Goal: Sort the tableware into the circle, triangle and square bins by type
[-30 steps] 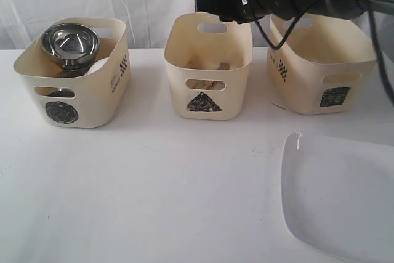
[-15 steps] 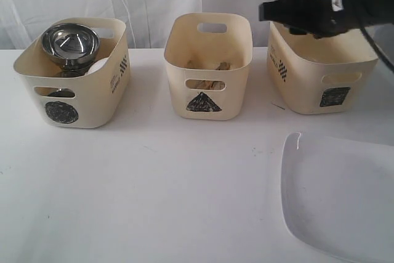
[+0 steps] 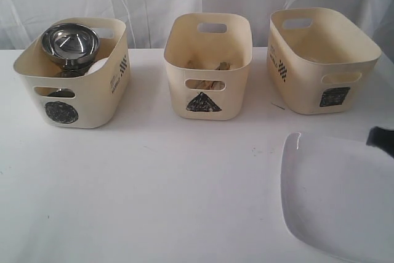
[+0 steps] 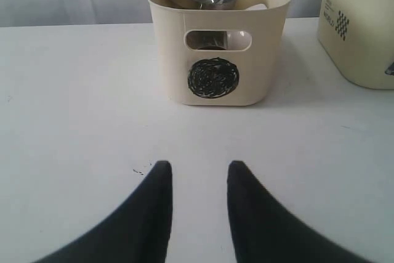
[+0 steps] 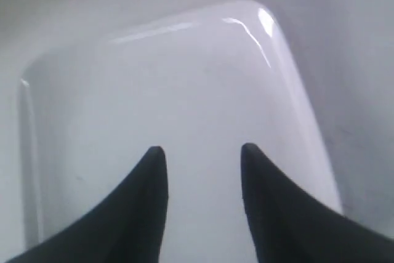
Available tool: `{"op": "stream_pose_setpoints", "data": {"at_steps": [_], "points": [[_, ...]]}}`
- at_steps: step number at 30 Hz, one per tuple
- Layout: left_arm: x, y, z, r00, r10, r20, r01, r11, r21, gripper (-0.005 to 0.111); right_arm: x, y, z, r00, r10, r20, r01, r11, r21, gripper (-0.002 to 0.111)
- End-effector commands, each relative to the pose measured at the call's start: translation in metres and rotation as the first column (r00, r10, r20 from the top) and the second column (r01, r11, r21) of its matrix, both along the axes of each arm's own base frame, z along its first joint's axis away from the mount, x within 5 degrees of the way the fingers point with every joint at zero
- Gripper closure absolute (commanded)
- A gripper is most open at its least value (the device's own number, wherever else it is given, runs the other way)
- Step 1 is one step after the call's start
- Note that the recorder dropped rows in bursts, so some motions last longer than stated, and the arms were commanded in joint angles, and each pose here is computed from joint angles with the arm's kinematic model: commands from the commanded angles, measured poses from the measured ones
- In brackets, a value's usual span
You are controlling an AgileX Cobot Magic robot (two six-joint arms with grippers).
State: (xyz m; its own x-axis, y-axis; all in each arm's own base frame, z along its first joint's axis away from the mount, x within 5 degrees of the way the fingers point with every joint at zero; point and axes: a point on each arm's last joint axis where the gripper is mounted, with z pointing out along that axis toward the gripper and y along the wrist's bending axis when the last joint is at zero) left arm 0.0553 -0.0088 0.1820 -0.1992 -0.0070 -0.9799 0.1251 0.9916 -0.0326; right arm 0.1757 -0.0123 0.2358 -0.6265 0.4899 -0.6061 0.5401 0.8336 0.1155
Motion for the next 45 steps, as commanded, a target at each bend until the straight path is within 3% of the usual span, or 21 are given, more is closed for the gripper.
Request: {"op": "stream_pose_setpoints", "data": {"at_steps": [1,3,8,12,17,22,29,30,32,34,36,39,45], "points": [[0.000,0.000,-0.002,1.000,-0.004,-0.004,0.004,1.000,-0.008,0.070,-0.018,-0.003,-0.019,0.998,-0.028,-0.057,0.029,1.000,0.002,0.070],[0.000,0.000,-0.002,1.000,-0.004,-0.004,0.004,1.000,-0.008,0.070,-0.020,-0.002,-0.022,0.997,0.012,-0.072,-0.012,1.000,-0.010,0.070],[0.000,0.000,-0.002,1.000,-0.004,-0.004,0.004,1.000,-0.008,0.070,-0.019,0.017,-0.021,0.904,0.406,-0.133,-0.410,0.912,-0.002,0.070],[0.000,0.000,-0.002,1.000,-0.004,-0.004,0.004,1.000,-0.008,0.070,-0.012,0.027,-0.013,0.920,0.387,-0.070,-0.375,0.917,0.138,0.070],[0.000,0.000,-0.002,1.000,-0.004,-0.004,0.004,1.000,-0.008,0.070,0.000,0.033,-0.004,0.878,0.466,-0.113,-0.447,0.880,0.159,0.068],[0.000,0.000,-0.002,1.000,-0.004,-0.004,0.004,1.000,-0.008,0.070,0.016,0.051,-0.001,0.752,0.637,-0.167,-0.620,0.771,0.147,0.061],[0.000,0.000,-0.002,1.000,-0.004,-0.004,0.004,1.000,-0.008,0.070,0.033,0.093,-0.018,0.561,0.778,-0.283,-0.778,0.613,0.140,0.060],[0.000,0.000,-0.002,1.000,-0.004,-0.004,0.004,1.000,-0.008,0.070,0.037,0.091,-0.023,0.574,0.755,-0.318,-0.769,0.630,0.108,0.060],[0.000,0.000,-0.002,1.000,-0.004,-0.004,0.004,1.000,-0.008,0.070,0.043,0.082,-0.021,0.694,0.650,-0.311,-0.676,0.737,0.032,0.060],[0.000,0.000,-0.002,1.000,-0.004,-0.004,0.004,1.000,-0.008,0.070,0.047,0.067,-0.011,0.843,0.482,-0.239,-0.507,0.861,-0.051,0.060],[0.000,0.000,-0.002,1.000,-0.004,-0.004,0.004,1.000,-0.008,0.070,0.046,0.046,-0.003,0.928,0.311,-0.204,-0.336,0.936,-0.103,0.060],[0.000,0.000,-0.002,1.000,-0.004,-0.004,0.004,1.000,-0.008,0.070,0.037,0.019,0.004,0.954,0.183,-0.238,-0.223,0.963,-0.152,0.060],[0.000,0.000,-0.002,1.000,-0.004,-0.004,0.004,1.000,-0.008,0.070,0.013,-0.008,0.000,0.978,0.084,-0.193,-0.113,0.983,-0.146,0.060]]}}
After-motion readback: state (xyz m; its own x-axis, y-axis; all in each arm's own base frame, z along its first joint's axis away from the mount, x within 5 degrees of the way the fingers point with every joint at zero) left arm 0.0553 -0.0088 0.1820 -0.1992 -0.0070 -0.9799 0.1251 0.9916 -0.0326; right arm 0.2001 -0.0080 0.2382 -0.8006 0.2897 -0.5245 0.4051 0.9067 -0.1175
